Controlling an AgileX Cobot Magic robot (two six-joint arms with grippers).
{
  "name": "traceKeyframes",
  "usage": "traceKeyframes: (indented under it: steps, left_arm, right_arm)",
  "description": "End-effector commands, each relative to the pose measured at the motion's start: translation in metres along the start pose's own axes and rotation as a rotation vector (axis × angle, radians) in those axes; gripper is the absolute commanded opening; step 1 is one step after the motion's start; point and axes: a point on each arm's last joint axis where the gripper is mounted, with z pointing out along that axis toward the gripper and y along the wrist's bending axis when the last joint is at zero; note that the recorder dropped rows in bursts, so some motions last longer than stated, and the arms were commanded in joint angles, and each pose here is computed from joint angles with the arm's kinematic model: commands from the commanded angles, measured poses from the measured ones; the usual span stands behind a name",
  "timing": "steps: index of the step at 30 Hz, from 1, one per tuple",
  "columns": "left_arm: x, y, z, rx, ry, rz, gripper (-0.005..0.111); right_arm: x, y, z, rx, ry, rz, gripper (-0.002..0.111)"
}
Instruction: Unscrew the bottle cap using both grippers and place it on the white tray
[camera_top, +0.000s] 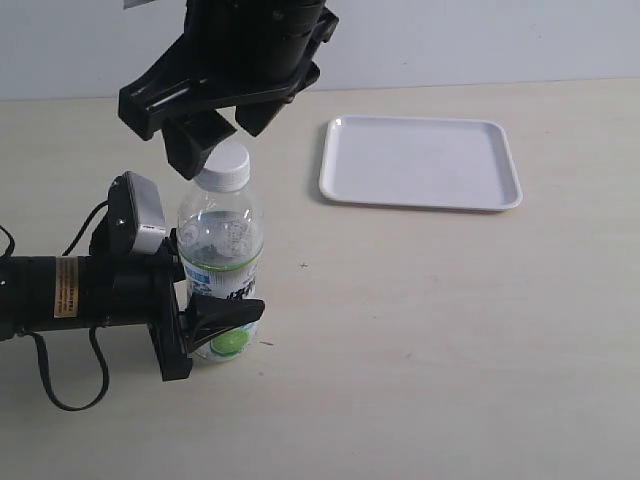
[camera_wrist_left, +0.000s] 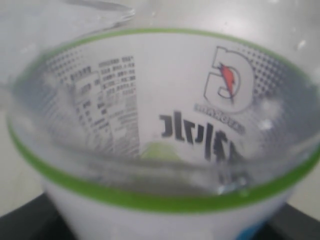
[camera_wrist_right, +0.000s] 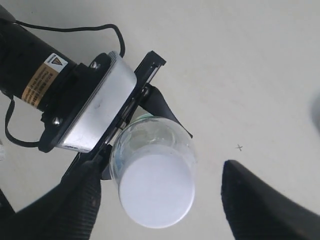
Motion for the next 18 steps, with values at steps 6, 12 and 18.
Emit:
traceKeyframes:
  steps: [6, 12, 18]
  left_arm:
    - [-0.004, -0.001, 0.001, -0.001, -0.028, 0.005, 0.0]
    - [-0.004, -0.001, 0.001, -0.001, -0.028, 0.005, 0.0]
    - [-0.004, -0.001, 0.001, -0.001, -0.028, 0.005, 0.0]
  right_arm:
    - [0.002, 0.001, 0.002, 0.001, 0.002, 0.001, 0.065]
    - [0.002, -0.001, 0.011, 0.0, 0.021, 0.0, 0.065]
    - [0.002, -0.003, 0.021, 0.001, 0.045, -0.01, 0.065]
